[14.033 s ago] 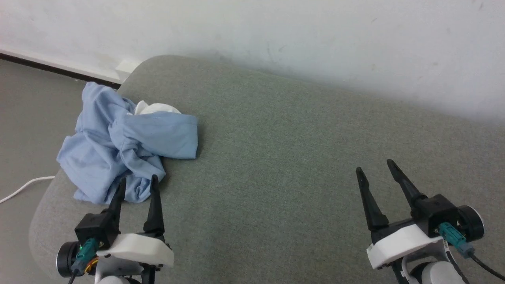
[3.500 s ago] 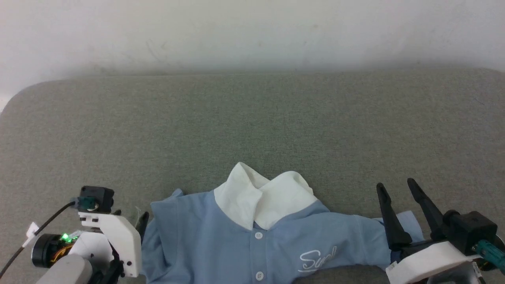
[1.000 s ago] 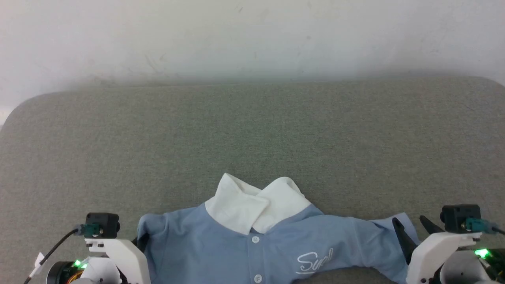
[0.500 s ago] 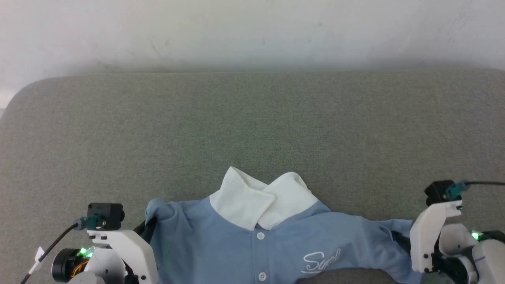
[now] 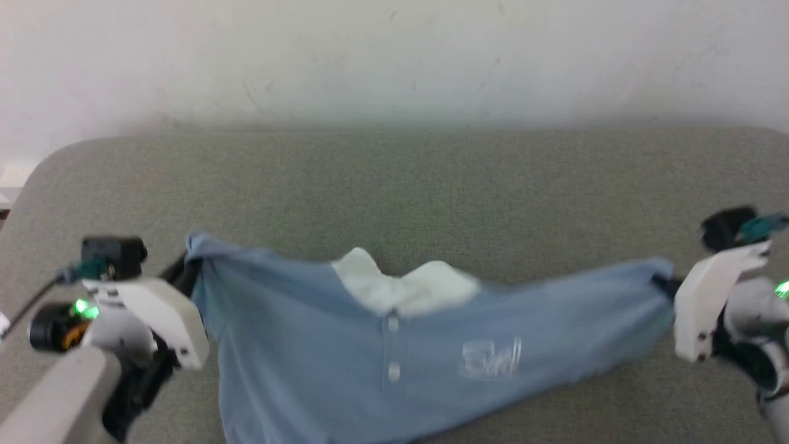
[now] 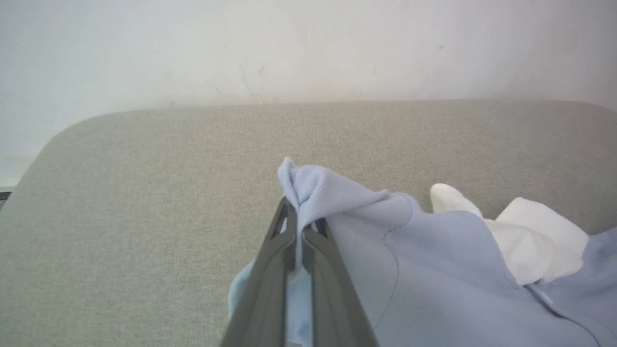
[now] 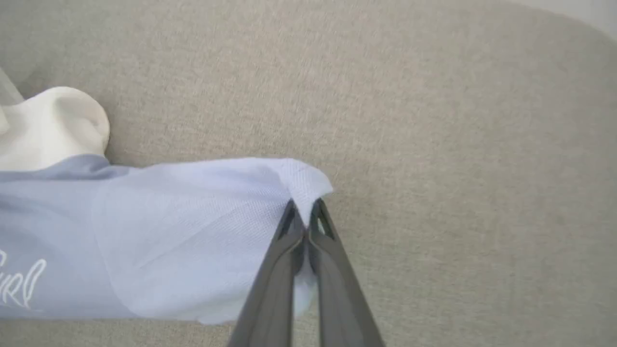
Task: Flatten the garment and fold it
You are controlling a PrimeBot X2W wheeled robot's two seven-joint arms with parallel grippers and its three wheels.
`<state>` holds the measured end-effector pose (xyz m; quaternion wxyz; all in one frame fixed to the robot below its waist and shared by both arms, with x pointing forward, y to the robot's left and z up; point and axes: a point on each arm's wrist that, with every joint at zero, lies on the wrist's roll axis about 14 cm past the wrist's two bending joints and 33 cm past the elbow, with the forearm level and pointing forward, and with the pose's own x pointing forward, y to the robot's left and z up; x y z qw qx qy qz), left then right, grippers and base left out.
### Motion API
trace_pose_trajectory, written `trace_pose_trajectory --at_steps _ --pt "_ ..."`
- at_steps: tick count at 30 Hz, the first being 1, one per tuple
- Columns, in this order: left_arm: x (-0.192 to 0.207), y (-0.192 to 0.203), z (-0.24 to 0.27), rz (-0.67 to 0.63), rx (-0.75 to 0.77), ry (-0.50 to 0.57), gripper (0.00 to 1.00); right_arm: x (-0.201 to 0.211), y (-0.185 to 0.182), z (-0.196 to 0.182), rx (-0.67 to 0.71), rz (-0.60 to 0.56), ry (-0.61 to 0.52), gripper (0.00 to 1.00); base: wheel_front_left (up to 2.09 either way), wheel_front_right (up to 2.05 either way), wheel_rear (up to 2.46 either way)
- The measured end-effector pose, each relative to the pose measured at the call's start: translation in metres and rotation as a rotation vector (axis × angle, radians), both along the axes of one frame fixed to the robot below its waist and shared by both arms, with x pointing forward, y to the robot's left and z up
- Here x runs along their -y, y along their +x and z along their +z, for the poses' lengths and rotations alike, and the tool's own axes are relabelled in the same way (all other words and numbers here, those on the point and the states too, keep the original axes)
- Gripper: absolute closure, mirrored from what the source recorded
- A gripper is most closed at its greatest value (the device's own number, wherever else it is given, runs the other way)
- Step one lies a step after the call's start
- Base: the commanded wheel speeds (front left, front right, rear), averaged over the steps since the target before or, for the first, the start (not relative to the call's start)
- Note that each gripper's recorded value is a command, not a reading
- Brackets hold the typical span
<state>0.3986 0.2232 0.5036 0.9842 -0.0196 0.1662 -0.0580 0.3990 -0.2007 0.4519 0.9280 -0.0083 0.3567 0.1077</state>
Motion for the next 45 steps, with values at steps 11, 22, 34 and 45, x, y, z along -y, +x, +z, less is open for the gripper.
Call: trace_pose_trajectory --at_steps 11,22,34,45 --pt "-0.018 0.109 0.127 0.026 0.324 0.068 1.00 0.025 0.101 0.173 0.601 -0.059 -0.058 1.00 0.00 0.00 0.00" --pt "-0.019 0.202 0.243 0.090 0.698 0.113 1.00 0.029 0.174 0.325 1.165 -0.088 -0.149 1.00 0.00 0.00 0.00" --pt "-0.008 0.261 0.184 0.069 0.638 0.101 1.00 -0.005 0.234 0.274 1.127 0.012 -0.155 1.00 0.00 0.00 0.00" --pt "-0.013 0.239 0.073 0.072 0.406 0.051 1.00 -0.027 0.231 0.154 0.859 0.067 -0.072 1.00 0.00 0.00 0.00"
